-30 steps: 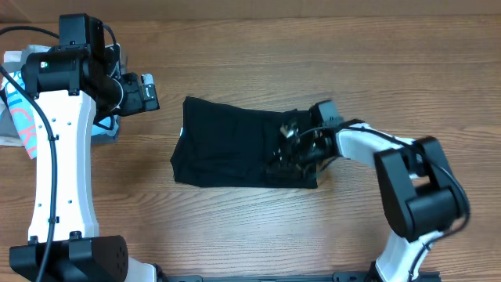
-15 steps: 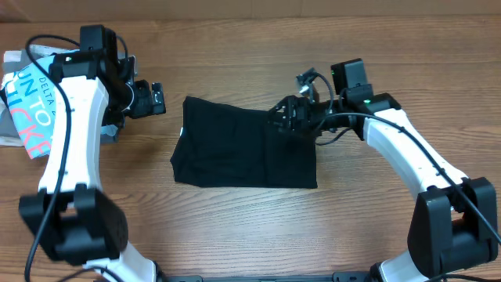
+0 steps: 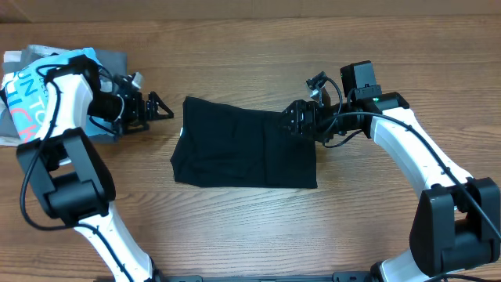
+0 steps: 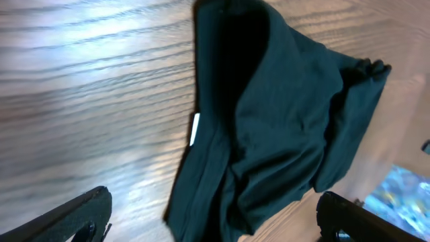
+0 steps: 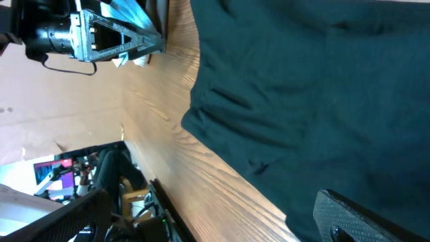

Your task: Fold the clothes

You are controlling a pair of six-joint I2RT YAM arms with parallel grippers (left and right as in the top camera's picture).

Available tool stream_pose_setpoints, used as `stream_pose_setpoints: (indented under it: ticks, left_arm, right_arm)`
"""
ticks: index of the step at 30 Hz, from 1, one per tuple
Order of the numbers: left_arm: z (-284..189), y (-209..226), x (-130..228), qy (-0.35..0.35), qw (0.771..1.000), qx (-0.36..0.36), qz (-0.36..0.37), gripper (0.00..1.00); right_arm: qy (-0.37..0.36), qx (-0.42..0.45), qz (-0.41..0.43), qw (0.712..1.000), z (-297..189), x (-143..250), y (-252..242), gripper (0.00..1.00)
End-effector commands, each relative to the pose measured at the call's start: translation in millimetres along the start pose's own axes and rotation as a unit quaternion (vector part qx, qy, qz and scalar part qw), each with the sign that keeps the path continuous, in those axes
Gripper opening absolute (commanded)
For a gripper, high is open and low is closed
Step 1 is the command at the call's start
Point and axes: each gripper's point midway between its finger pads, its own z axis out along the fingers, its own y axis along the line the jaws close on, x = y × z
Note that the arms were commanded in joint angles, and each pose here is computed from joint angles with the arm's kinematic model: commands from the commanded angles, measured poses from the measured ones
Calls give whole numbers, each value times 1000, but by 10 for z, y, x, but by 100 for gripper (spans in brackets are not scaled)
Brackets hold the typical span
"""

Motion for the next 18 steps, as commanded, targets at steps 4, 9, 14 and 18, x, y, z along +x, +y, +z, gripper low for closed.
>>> stream_pose_setpoints:
  ticks: [4,9,14,18]
  left_arm:
    - [247,38,20,20,999,18,18,100]
    - [371,290,71,43,999,-20,8,100]
    - [545,418,126,63,998,-15,-5,100]
    - [617,451,131,68,998,-13,-7,100]
  right_arm:
    - [-7,9,-17,1000,-19,-39,14,100]
    - [-7,9,-17,1000,-20,-41,14,100]
    - [-7,9,-17,1000,-20,-40,14,100]
    - [-7,9,-17,1000,-20,-41,13,100]
